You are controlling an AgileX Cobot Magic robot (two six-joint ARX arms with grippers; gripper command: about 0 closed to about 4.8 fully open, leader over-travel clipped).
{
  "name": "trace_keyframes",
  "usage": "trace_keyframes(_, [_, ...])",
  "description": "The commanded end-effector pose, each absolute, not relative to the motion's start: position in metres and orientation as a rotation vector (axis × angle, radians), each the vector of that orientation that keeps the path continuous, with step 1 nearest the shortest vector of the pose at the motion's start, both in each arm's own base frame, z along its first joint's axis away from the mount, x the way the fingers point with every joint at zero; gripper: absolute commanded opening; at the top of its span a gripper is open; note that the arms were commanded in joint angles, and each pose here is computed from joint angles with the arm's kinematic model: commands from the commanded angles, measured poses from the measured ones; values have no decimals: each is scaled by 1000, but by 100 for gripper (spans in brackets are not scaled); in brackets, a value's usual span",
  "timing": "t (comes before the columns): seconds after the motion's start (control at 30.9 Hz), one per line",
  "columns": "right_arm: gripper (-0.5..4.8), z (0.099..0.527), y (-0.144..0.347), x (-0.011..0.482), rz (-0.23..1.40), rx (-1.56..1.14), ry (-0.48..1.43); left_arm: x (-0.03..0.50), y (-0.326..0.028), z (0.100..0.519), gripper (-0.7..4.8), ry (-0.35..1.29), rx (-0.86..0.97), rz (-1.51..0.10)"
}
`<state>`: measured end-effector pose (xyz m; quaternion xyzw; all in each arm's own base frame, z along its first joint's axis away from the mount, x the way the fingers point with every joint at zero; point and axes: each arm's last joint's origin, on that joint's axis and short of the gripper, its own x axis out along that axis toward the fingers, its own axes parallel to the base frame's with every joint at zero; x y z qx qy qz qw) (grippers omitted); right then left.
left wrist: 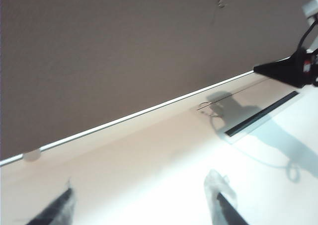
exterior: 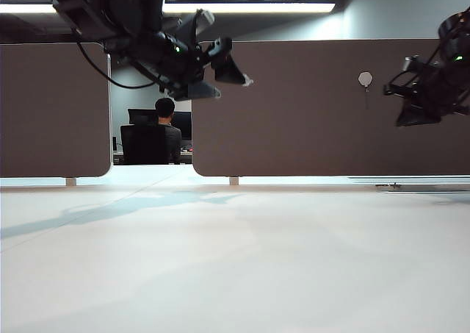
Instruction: Hang the earring on the hook.
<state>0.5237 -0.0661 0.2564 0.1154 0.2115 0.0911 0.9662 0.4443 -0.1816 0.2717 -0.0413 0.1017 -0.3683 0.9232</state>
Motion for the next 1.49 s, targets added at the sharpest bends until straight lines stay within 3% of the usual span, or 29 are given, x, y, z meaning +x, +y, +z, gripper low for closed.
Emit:
trace_keyframes(0.03, [298, 261, -65, 527, 117, 225, 473, 446, -184, 269, 350, 209, -85, -761])
trace_keyframes(0.06, [322, 260, -63, 528, 126, 231, 491, 446, -186, 267, 350, 214, -84, -762])
trace_keyframes(0.42, [323, 222, -61, 542, 94, 367, 656, 445, -192, 263, 350, 230, -87, -770])
trace_keyframes(1.33, [300, 173, -59, 573, -27, 203, 662, 443, -192, 256, 350, 311, -88, -772])
trace_keyframes(1.49, [259, 175, -59, 575, -57, 189, 635, 443, -192, 255, 350, 315, -88, -772])
